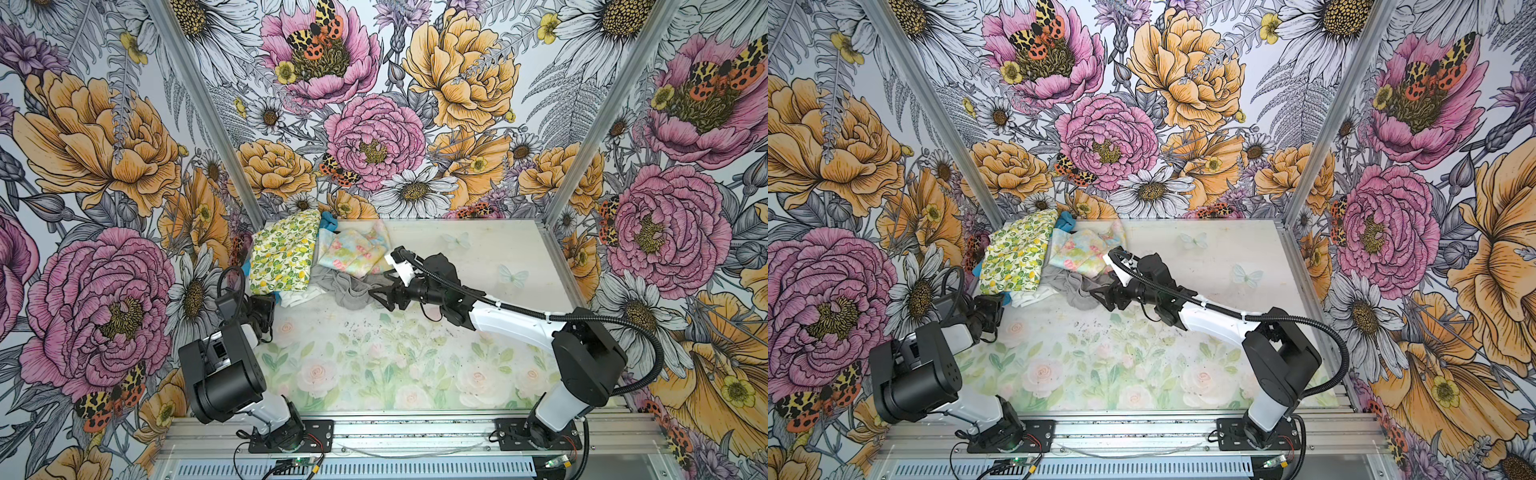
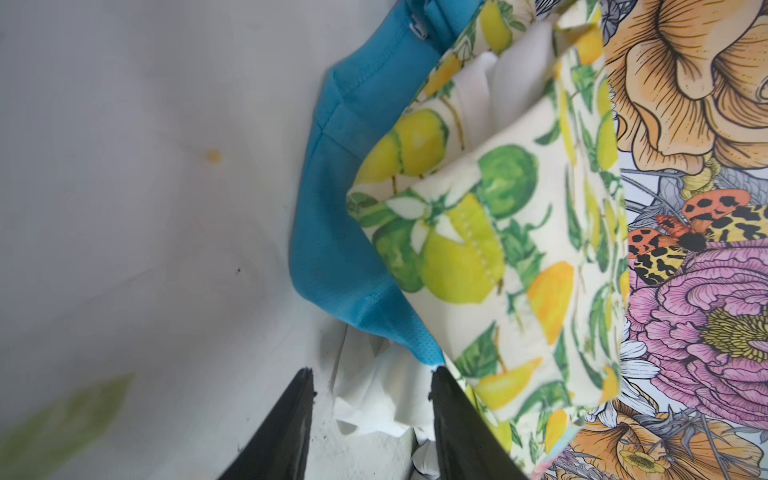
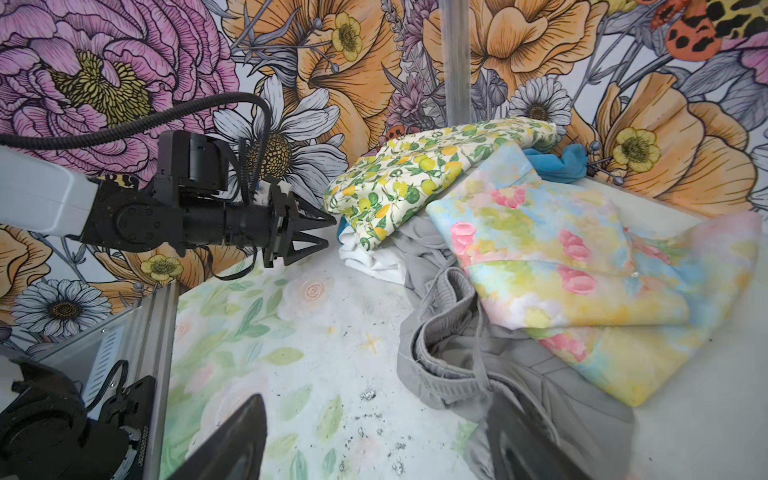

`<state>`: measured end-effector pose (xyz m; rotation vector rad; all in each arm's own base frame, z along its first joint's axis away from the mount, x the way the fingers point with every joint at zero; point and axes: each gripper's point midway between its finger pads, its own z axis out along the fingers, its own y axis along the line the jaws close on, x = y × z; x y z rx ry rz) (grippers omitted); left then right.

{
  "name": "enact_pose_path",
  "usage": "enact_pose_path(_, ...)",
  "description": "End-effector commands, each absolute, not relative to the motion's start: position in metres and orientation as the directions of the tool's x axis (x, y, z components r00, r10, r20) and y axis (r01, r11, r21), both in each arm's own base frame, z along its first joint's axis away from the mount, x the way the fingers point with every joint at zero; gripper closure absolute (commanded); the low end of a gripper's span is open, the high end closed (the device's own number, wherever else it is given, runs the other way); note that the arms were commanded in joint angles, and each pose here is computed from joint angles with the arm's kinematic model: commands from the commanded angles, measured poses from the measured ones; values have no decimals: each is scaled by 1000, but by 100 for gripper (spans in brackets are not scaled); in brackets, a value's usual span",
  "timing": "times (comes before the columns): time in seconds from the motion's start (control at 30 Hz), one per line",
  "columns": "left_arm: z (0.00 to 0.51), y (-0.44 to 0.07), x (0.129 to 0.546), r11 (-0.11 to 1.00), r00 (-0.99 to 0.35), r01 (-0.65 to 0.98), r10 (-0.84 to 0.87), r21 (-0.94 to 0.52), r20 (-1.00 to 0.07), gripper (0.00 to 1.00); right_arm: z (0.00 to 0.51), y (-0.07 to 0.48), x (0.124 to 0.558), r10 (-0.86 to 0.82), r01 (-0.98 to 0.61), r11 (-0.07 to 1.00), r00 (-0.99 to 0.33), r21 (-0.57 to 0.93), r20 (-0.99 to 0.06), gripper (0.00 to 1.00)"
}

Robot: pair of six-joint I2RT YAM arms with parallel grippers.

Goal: Pick out a specific cloth from the pile
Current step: 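Close the left gripper on the turquoise shirt edge under the lemon cloth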

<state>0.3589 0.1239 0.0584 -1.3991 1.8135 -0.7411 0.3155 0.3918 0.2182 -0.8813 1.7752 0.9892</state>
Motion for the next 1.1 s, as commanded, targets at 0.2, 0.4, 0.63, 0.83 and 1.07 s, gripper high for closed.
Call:
enact_pose_path(0.2,65,143,370,269,-94,-521,-961,-810,-259,59,228,400,311,-133,-891,388,-308,237,-942,20)
enact_pose_path(0.4,56,145,373,260,-89,-527,-964,-809,-251,59,227,402,311,-133,-892,384,-310,239,-941,20)
enact_pose_path(0.63,49,151,375,242,-61,-531,-967,-812,-248,57,224,402,312,-130,-890,389,-307,236,-943,19)
enact_pose_path(0.83,47,157,381,223,-30,-526,-969,-821,-244,57,225,400,314,-124,-887,401,-299,227,-946,19)
enact_pose_path(1.07,41,158,385,217,-23,-532,-970,-818,-242,58,222,400,315,-124,-886,404,-300,228,-946,19)
